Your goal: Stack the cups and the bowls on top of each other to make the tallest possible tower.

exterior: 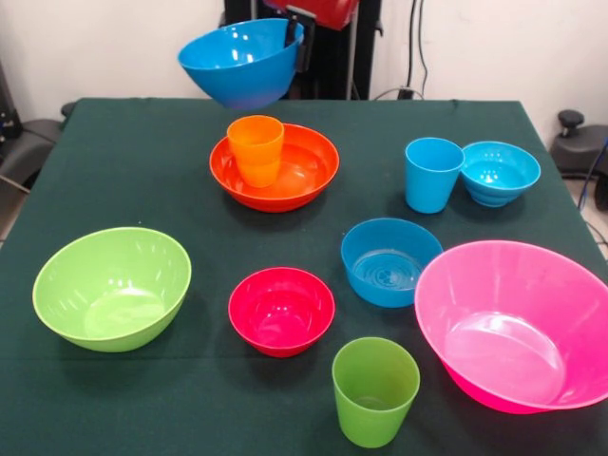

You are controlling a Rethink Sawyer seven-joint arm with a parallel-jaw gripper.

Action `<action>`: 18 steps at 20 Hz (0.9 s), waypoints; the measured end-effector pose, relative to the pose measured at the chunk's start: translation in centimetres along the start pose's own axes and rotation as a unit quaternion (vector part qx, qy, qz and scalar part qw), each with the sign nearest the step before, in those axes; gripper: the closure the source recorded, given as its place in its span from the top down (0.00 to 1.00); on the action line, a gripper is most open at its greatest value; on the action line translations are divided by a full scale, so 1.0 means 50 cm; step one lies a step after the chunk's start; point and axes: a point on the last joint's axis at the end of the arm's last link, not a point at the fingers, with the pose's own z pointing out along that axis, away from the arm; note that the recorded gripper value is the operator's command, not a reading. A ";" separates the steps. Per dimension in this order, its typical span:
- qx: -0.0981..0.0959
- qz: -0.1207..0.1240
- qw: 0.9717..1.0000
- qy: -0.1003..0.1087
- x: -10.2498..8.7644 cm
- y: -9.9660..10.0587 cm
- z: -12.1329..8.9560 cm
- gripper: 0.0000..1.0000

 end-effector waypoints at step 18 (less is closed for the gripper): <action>0.025 0.030 0.999 0.018 0.042 0.017 0.029 0.00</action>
